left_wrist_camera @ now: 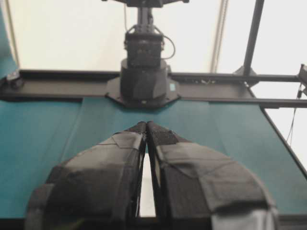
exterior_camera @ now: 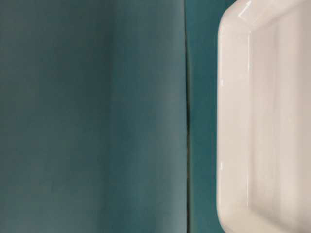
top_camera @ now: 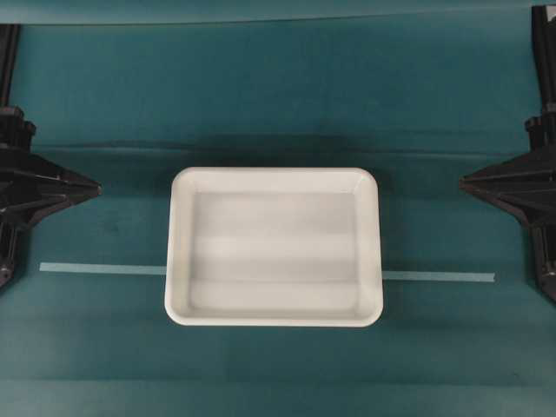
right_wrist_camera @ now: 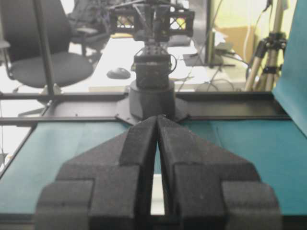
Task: Lift the white case with both hands.
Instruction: 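Move both grippers inward toward the left and right rims of the white tray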
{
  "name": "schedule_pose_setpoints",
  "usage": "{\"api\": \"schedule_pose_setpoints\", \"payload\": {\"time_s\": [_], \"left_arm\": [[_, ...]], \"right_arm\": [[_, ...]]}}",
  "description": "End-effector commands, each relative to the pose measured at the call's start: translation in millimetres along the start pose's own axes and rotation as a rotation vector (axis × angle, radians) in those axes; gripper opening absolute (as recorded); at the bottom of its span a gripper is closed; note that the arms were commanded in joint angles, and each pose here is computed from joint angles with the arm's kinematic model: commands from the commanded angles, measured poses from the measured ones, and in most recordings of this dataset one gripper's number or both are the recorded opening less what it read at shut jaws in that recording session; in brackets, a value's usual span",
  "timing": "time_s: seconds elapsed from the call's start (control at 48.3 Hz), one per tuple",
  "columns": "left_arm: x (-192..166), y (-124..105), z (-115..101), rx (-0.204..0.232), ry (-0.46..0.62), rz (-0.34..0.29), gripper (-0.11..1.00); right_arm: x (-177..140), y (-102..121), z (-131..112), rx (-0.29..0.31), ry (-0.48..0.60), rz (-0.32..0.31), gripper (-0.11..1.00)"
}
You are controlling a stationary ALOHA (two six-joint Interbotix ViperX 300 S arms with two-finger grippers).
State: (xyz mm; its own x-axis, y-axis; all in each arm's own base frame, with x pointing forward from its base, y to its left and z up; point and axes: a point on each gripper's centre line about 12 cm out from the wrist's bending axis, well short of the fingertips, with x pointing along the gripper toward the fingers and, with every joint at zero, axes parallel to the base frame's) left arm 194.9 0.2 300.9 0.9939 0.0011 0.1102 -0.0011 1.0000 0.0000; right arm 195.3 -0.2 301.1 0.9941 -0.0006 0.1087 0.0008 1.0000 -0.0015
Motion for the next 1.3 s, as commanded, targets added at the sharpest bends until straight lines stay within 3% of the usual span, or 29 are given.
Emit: {"api": "schedule_pose_setpoints", "payload": {"time_s": [0.0,0.166,0.331,0.373,0.559,0.663,0.725,0.828,0.952,1.077,1.18,1.284], "left_arm": [[12,-2,6,-0.038,0.009,-0.009,0.14],[21,-2,6,-0.144,0.036,-0.009,-0.02],[26,-3,10,-0.269,0.036,-0.012,-0.03],[27,-4,12,-0.320,0.034,-0.016,-0.03],[36,-5,7,-0.577,0.090,0.004,-0.03],[42,-5,1,-0.752,0.141,0.032,-0.03],[44,-5,-3,-0.831,0.162,0.047,-0.03],[46,-5,-14,-0.919,0.200,0.073,-0.03],[45,-5,-30,-0.976,0.258,0.110,-0.03],[44,-8,-43,-1.033,0.304,0.134,0.01],[43,-8,-53,-1.085,0.336,0.164,0.12],[41,-8,-63,-1.117,0.375,0.197,0.37]], "right_arm": [[3,3,2,0.033,-0.004,0.012,0.09],[8,0,6,0.285,0.051,-0.021,0.00],[10,2,1,0.432,0.161,-0.031,0.00],[11,3,-3,0.484,0.202,-0.040,0.00],[14,5,-24,0.861,0.355,-0.126,0.00],[15,6,-32,1.009,0.390,-0.170,0.00],[17,6,-37,1.077,0.406,-0.199,0.00],[18,5,-48,1.146,0.441,-0.243,0.00],[17,5,-59,1.207,0.465,-0.282,0.00],[13,4,-69,1.231,0.470,-0.301,0.00],[13,2,-71,1.253,0.442,-0.310,0.04],[11,-1,-74,1.279,0.436,-0.329,0.21]]}}
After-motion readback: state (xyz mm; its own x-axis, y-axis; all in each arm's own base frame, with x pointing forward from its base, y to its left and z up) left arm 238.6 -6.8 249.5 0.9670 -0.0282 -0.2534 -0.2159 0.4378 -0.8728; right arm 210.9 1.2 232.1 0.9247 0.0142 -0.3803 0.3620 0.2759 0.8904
